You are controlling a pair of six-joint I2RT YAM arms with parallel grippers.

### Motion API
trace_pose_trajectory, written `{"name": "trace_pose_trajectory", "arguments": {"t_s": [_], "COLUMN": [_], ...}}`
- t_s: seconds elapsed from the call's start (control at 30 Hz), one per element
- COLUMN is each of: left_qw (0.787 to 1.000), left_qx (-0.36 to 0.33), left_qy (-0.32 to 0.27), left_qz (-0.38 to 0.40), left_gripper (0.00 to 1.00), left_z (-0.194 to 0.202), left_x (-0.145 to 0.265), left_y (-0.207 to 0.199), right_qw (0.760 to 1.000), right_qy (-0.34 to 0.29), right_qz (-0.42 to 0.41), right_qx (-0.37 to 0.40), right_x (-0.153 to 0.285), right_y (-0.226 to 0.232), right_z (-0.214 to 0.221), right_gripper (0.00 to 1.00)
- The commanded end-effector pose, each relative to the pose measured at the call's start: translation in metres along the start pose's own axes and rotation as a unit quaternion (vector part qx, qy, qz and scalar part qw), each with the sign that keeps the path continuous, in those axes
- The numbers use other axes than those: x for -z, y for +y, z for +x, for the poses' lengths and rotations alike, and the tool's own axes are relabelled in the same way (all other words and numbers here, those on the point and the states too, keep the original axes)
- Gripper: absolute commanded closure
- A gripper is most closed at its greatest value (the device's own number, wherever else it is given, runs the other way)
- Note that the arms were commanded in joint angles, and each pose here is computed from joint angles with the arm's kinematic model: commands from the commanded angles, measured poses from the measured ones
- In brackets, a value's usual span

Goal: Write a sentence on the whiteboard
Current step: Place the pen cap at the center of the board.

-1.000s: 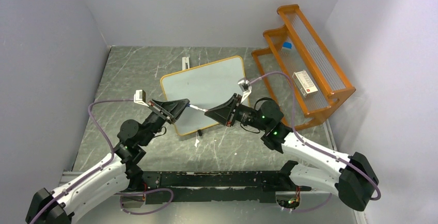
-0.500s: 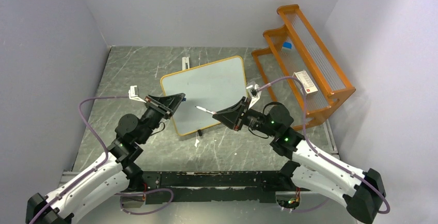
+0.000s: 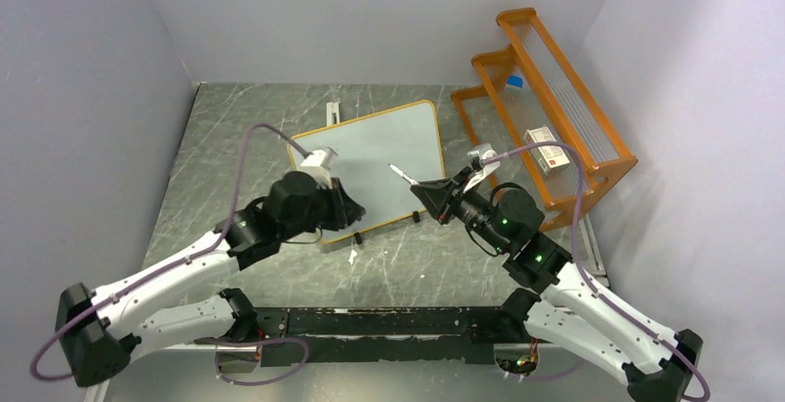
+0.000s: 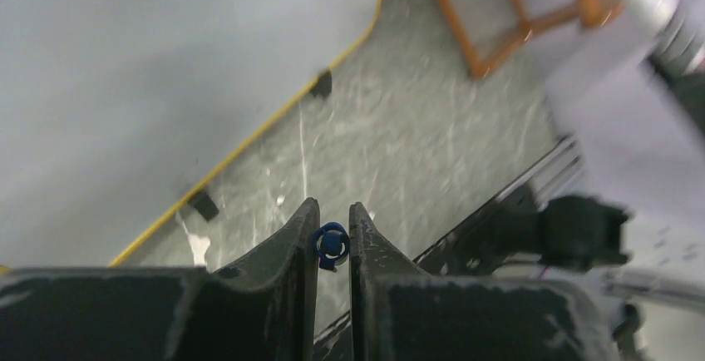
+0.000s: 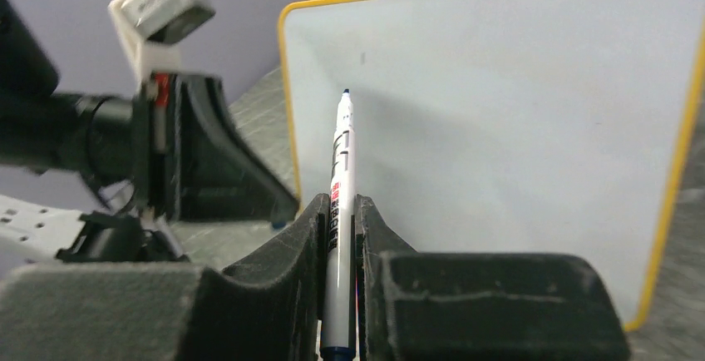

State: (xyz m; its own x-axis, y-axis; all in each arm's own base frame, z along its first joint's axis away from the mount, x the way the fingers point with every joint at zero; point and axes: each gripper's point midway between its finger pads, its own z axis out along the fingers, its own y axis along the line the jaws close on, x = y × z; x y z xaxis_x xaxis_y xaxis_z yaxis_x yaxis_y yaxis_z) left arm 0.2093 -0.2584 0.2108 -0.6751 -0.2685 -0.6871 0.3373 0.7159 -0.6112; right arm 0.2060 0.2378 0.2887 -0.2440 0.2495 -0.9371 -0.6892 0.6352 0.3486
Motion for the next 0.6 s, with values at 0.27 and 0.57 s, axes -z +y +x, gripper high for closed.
{"name": "trace_pose_trajectory", "arguments": {"t_s": [0.27, 0.57], "left_qw": [0.954, 0.894], "left_qx": [-0.22, -0.307], "left_qy": [0.176, 0.289], "left_qz": [-0.1, -0.153], "left_gripper": [0.95, 0.95], "left_z": [0.101, 0.164], "left_x": [-0.013, -0.038], "left_y": [-0.001, 0.017], "right_qw": [0.987, 0.978], "right_qy": [-0.035, -0.056], "right_qz": [0.142, 0.191], "right_qx": [0.064, 0.068], "right_x": [0.03, 0.046], "right_y": [-0.048, -0.063], "right_z": [-0.033, -0.043], "right_gripper": [1.0, 1.0]}}
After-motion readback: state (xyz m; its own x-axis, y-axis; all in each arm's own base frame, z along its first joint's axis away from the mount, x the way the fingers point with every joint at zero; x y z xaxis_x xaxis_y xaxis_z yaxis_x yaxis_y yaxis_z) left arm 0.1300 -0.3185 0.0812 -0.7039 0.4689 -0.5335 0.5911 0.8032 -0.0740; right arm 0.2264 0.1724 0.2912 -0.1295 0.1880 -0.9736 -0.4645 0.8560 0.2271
